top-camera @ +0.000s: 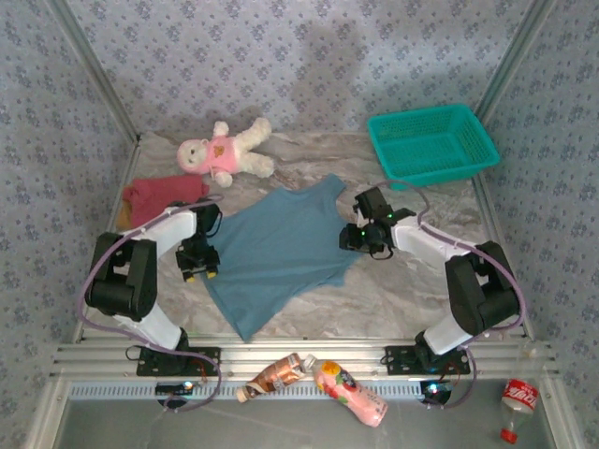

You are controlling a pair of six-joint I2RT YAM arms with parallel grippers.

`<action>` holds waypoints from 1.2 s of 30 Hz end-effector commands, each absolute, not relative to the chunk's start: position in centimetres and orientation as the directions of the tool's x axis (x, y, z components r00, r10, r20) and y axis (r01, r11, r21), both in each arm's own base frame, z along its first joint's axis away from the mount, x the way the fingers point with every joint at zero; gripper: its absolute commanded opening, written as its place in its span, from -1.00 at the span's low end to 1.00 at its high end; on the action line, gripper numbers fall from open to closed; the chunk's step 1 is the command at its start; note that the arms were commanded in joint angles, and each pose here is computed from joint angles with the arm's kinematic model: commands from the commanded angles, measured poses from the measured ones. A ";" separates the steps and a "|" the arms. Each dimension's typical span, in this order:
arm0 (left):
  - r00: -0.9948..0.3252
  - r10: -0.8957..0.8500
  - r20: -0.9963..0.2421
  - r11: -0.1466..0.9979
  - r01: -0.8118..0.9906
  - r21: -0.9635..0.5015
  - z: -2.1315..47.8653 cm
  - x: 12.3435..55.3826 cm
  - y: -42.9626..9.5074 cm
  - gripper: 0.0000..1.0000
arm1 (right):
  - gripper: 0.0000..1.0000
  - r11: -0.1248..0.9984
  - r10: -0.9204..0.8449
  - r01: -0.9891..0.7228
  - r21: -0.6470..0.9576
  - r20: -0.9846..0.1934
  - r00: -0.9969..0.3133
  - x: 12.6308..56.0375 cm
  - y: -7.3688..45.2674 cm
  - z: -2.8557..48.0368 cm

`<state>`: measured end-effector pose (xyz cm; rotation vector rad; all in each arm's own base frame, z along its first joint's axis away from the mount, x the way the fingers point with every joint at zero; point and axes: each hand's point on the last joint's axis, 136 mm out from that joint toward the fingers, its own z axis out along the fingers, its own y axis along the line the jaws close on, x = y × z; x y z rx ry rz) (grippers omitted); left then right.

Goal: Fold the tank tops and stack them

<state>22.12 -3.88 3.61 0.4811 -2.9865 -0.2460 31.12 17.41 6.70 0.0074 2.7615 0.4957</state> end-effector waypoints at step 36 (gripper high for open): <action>-0.995 -0.007 0.102 1.000 -0.007 -0.002 1.7 25.0 -16.6 -0.11 | -0.10 0.967 0.001 -0.107 0.230 -0.425 -0.905 34.0 11.0 6.4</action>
